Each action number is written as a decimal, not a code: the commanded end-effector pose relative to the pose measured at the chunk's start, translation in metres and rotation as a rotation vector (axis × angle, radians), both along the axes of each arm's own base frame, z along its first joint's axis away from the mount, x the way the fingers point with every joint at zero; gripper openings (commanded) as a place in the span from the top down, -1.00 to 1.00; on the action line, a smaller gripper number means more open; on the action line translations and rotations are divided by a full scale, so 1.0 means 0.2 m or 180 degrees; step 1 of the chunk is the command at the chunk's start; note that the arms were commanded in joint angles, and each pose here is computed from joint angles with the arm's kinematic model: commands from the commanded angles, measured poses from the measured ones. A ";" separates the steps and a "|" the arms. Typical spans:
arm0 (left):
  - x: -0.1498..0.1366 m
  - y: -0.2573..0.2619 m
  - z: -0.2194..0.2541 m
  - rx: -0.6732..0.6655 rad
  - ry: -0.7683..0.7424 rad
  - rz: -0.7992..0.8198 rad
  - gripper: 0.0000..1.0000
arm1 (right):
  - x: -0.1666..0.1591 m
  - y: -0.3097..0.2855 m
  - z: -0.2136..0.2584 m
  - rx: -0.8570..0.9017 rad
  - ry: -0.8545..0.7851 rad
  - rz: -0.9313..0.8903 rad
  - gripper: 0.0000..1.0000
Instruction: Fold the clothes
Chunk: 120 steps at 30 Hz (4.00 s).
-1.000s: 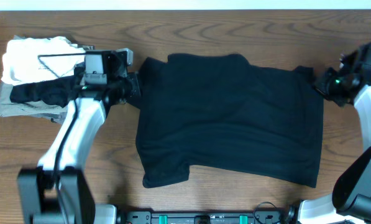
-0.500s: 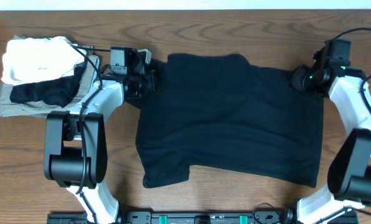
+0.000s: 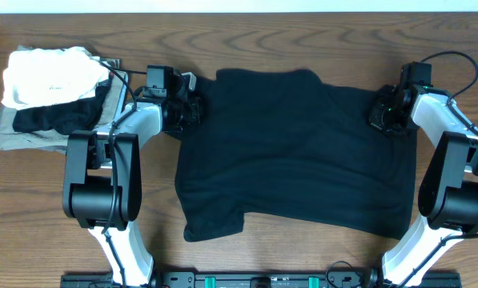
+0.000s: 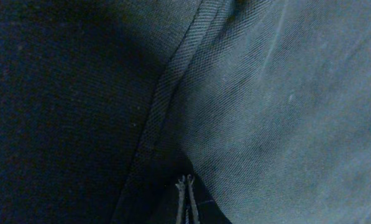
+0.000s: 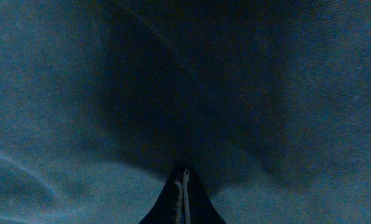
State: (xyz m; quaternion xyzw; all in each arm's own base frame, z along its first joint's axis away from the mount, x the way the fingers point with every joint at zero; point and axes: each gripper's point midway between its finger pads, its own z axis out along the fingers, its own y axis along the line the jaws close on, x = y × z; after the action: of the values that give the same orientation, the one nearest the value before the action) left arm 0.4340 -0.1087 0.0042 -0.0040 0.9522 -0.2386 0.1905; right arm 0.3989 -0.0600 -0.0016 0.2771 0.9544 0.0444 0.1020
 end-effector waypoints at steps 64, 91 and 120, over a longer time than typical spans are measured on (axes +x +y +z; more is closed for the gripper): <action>-0.62 0.26 0.57 0.0733 0.0679 0.0366 -0.96 | -0.40 0.12 0.54 0.0185 0.0801 0.0212 0.18; -0.90 0.38 0.82 0.0999 0.0615 0.0774 -0.96 | -0.25 0.11 0.54 0.0113 0.0434 0.0173 0.01; 0.50 -0.20 0.42 -0.0447 -0.1242 0.0199 0.88 | 0.11 0.05 0.53 -0.0069 -0.0393 0.0285 0.44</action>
State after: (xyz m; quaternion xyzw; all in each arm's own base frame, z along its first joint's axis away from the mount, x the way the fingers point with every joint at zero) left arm 0.5249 -0.1461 0.0938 0.0284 0.8808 -0.2743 0.3848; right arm 0.4218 -0.0518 0.1151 0.2411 0.9523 0.0614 0.1766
